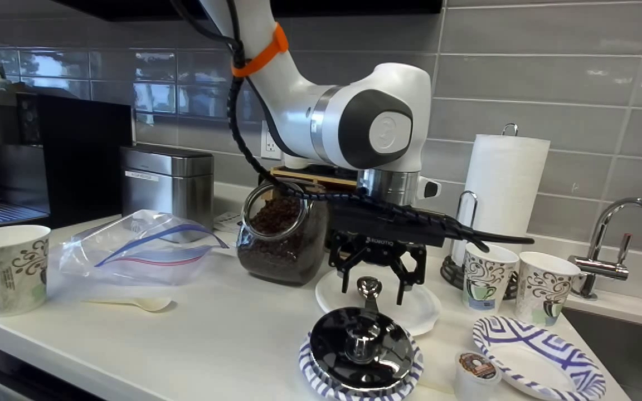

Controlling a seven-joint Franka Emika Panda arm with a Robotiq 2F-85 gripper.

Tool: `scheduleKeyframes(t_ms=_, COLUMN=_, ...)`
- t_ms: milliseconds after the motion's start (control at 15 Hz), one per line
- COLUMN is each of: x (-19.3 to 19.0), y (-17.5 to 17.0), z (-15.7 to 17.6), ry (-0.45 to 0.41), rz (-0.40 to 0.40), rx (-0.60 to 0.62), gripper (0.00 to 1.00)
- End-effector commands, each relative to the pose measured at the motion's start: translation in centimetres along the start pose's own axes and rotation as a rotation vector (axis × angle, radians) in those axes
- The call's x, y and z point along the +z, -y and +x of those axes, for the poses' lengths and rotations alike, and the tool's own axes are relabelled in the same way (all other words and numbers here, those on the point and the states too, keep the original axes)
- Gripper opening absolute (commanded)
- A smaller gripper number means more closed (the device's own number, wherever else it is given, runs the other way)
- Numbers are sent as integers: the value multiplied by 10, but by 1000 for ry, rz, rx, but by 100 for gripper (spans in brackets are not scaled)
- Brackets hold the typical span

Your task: Put the silver spoon inside the glass coffee jug

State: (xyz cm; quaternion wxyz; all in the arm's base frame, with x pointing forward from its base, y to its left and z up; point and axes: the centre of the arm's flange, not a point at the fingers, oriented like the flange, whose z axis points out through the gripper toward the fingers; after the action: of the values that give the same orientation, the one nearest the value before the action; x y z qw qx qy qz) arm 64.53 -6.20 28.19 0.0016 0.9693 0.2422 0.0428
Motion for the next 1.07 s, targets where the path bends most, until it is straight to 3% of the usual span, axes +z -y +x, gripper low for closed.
scheduleKeyframes(t_ms=0, x=10, y=-5, z=7, ry=-6, rz=-8, rx=-21, gripper=88)
scheduleKeyframes(t_ms=133, x=11, y=-4, z=9, ry=-6, rz=-12, rx=-26, gripper=72)
scheduleKeyframes(t_ms=333, x=13, y=-4, z=11, ry=-4, rz=-17, rx=-34, gripper=68)
scheduleKeyframes(t_ms=400, x=14, y=-3, z=12, ry=-2, rz=-18, rx=-38, gripper=74)
scheduleKeyframes(t_ms=533, x=16, y=-2, z=13, ry=1, rz=-18, rx=-42, gripper=75)
scheduleKeyframes(t_ms=800, x=21, y=-2, z=15, ry=5, rz=-23, rx=-48, gripper=70)
scheduleKeyframes(t_ms=867, x=22, y=-2, z=15, ry=6, rz=-29, rx=-44, gripper=67)
scheduleKeyframes(t_ms=933, x=22, y=-3, z=15, ry=3, rz=-30, rx=-45, gripper=45)
scheduleKeyframes(t_ms=1000, x=22, y=-3, z=16, ry=-1, rz=-33, rx=-46, gripper=42)
